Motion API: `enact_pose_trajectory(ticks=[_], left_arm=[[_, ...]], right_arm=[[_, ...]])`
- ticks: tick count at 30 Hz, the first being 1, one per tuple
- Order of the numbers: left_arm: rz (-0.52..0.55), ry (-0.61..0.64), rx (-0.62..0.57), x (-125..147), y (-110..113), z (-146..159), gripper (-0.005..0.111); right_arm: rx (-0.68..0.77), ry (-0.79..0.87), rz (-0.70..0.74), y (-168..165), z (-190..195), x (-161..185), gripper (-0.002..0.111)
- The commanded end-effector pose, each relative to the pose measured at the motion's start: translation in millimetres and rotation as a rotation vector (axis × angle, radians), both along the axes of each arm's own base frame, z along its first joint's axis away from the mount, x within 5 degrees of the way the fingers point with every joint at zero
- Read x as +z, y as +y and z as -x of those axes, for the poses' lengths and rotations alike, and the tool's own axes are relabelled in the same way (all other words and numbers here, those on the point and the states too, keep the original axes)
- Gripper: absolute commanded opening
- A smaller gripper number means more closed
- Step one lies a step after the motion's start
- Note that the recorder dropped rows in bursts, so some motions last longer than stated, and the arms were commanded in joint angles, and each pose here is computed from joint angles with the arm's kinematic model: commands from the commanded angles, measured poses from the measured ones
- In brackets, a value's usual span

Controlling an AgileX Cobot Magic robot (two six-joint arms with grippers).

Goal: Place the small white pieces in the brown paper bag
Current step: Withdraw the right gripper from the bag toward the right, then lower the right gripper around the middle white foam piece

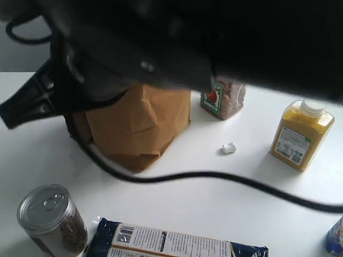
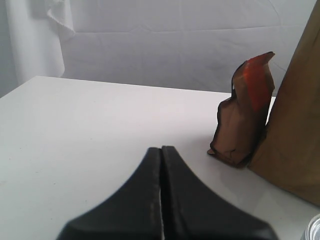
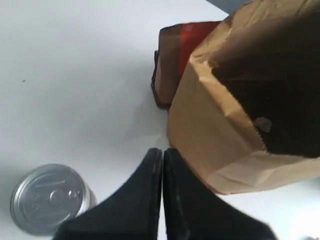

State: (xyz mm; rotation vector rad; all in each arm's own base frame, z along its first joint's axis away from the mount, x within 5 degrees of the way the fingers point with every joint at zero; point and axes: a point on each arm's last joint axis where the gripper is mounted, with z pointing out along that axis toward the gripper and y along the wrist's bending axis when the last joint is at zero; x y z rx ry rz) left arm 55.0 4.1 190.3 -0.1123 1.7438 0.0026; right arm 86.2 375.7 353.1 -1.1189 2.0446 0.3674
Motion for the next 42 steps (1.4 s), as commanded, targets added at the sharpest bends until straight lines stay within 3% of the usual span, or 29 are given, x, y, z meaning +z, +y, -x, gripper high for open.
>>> enact_pose_trajectory(ticks=[1,7,12,16,24,26,33,42], left_arm=[[0.013,-0.005,-0.007,-0.6,-0.6,0.0,0.0],[0.013,-0.005,-0.007,-0.6,-0.6,0.0,0.0],[0.013,-0.005,-0.007,-0.6,-0.6,0.0,0.0],[0.013,-0.005,-0.007,-0.6,-0.6,0.0,0.0],[0.013,-0.005,-0.007,-0.6,-0.6,0.0,0.0],[0.013,-0.005,-0.007,-0.6,-0.6,0.0,0.0],[0.013,-0.005,-0.007,-0.6,-0.6,0.0,0.0],[0.013,-0.005,-0.007,-0.6,-0.6,0.0,0.0]], right_arm=[[-0.02,0.001,0.042,-22.6,17.5,-31.3,0.0],[-0.187,0.0,0.119,-88.5,8.5,-84.9,0.0],[-0.328,0.037,0.178,-124.3,-14.2,-110.2,0.0],[-0.418,0.069,0.205,-144.0,-36.5,-125.1,0.0],[-0.499,0.187,0.119,-167.3,-84.7,-139.2,0.001],[-0.514,0.211,0.089,-172.3,-96.2,-141.6,0.009],[-0.516,0.262,0.061,-174.6,-120.3,-162.3,0.053],[-0.491,0.268,0.095,-136.5,-154.1,-188.5,0.055]])
